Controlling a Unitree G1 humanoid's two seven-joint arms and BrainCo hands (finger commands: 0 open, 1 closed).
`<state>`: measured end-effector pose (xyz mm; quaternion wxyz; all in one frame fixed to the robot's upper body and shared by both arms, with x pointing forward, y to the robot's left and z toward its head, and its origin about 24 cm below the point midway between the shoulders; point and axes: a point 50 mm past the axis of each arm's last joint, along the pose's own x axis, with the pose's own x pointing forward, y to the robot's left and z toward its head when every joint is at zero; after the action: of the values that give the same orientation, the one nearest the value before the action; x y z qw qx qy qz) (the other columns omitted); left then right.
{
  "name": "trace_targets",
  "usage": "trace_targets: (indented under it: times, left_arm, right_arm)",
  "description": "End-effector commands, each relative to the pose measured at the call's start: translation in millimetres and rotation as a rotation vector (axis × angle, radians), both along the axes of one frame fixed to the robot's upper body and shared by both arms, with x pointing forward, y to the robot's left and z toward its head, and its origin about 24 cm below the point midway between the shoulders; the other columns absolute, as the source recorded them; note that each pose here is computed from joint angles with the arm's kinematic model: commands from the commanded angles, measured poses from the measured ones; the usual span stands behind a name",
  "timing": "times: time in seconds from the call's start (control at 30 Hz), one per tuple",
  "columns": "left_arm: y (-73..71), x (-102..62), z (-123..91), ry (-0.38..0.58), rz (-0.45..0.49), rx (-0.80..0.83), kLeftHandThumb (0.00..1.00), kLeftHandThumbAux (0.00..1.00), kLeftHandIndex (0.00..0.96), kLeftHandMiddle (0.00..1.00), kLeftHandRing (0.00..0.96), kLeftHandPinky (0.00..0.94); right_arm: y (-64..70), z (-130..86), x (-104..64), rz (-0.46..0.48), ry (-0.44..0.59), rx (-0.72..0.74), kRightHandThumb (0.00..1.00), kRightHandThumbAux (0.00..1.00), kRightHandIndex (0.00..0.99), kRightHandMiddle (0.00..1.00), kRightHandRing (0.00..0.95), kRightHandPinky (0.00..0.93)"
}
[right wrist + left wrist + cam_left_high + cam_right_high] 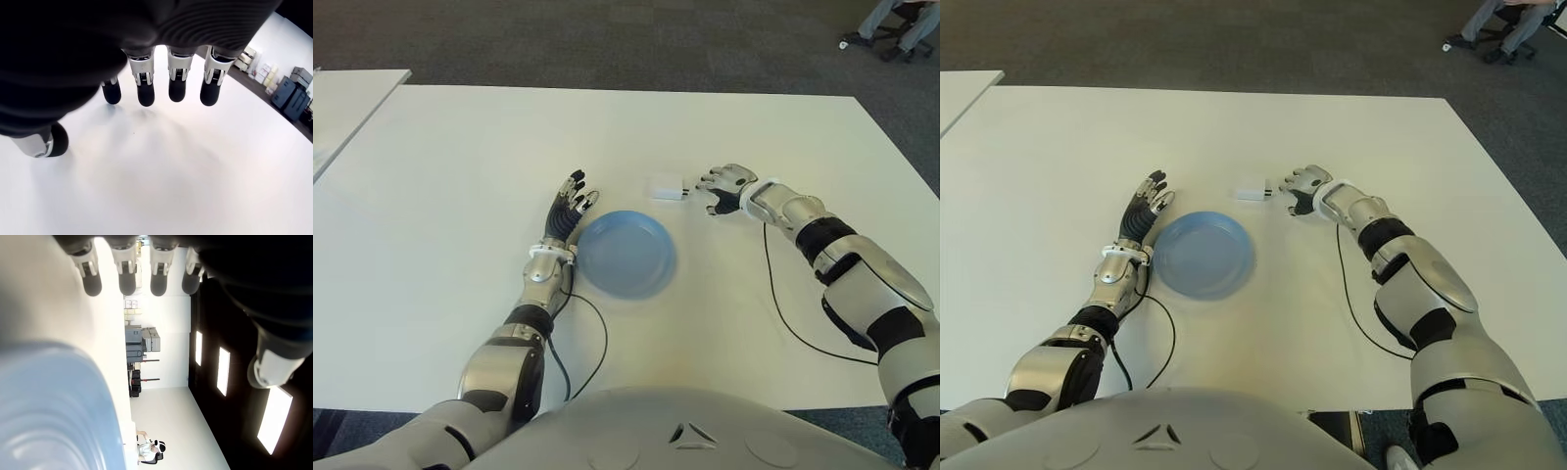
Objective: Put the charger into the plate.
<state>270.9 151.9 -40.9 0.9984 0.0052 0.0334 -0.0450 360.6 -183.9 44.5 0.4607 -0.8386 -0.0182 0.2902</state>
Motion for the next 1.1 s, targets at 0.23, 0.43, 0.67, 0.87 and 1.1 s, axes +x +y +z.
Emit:
trace_targets:
  times: [0.23, 0.43, 0.67, 0.87, 1.1]
  left_arm:
    - [10.7, -27.4, -31.2, 0.177, 0.036, 0.006, 0.000, 0.496, 0.000, 0.078, 0.072, 0.083]
    - [12.4, -27.5, -31.0, 0.175, 0.039, 0.010, 0.000, 0.496, 0.000, 0.082, 0.077, 0.091]
    - [15.1, -28.7, -31.7, 0.180, 0.045, 0.015, 0.000, 0.498, 0.000, 0.077, 0.071, 0.077]
    - [17.1, -29.8, -32.5, 0.185, 0.050, 0.023, 0.000, 0.505, 0.000, 0.072, 0.063, 0.067]
    - [22.1, -30.2, -33.3, 0.194, 0.065, 0.024, 0.000, 0.518, 0.000, 0.070, 0.058, 0.059]
  right_arm:
    - [12.2, 0.9, -4.8, -0.030, -0.164, 0.210, 0.063, 0.318, 0.000, 0.000, 0.000, 0.000]
    - [16.7, 2.3, -6.2, -0.020, -0.215, 0.274, 0.089, 0.311, 0.000, 0.000, 0.000, 0.000]
    - [24.9, 5.2, -10.1, 0.017, -0.229, 0.367, 0.101, 0.325, 0.000, 0.000, 0.000, 0.000]
    - [32.2, 6.9, -14.7, 0.052, -0.221, 0.418, 0.097, 0.339, 0.000, 0.000, 0.000, 0.000]
    - [39.2, 7.9, -18.8, 0.080, -0.218, 0.456, 0.092, 0.354, 0.000, 0.000, 0.000, 0.000]
